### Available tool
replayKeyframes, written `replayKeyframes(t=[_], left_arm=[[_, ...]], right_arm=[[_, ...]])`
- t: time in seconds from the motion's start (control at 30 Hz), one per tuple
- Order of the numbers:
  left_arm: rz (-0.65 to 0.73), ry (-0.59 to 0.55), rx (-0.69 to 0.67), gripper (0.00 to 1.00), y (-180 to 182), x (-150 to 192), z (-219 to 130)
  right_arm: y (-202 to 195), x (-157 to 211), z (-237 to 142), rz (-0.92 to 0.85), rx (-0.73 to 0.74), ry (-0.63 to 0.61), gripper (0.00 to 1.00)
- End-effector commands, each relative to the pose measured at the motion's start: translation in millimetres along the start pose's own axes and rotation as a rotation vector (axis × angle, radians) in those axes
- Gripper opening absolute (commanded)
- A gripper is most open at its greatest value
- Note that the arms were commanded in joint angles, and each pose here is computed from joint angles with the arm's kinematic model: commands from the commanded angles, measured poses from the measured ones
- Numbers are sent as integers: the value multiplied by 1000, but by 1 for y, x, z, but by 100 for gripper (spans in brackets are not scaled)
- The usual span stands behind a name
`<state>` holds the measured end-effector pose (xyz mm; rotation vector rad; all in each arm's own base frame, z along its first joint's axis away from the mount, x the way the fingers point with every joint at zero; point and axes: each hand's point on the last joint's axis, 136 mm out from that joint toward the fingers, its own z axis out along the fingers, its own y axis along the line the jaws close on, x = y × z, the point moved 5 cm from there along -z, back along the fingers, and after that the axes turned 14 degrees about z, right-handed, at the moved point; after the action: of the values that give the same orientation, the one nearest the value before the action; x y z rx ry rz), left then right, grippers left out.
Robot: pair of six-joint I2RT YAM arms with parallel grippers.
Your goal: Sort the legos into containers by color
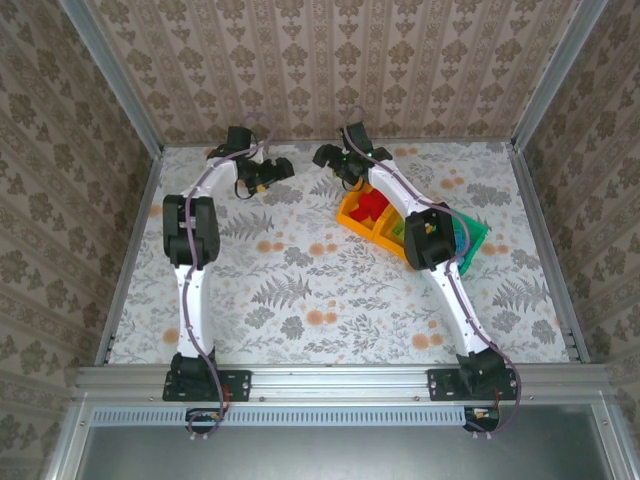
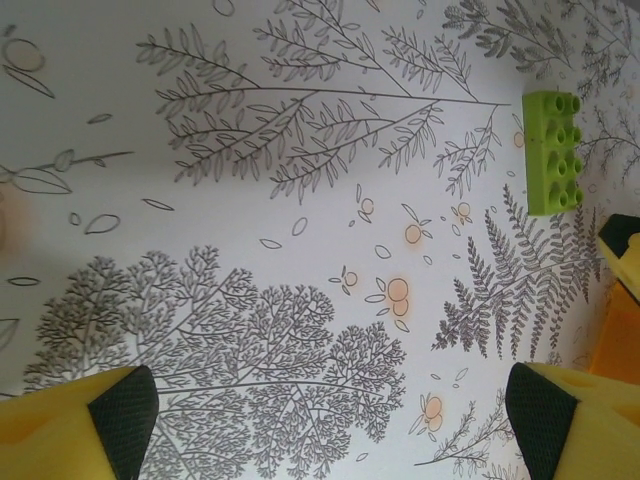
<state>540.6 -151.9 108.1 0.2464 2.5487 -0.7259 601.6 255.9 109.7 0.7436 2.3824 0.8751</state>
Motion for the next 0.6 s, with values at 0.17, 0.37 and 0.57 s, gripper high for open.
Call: replayKeyframes(t=[0.17,0.37,0.57], left_arm=[[-4,-34,19,94,3,-7,-20],[-8,-31,24,94,4,-4,-19],[-18,-31,18,94,9,-2,-21]], right_arm=[[-21,-1,12,74,75,-3,89],[-28,-8,13,81,101,-42,90],[-37,-15,20,130,108,-66,90]])
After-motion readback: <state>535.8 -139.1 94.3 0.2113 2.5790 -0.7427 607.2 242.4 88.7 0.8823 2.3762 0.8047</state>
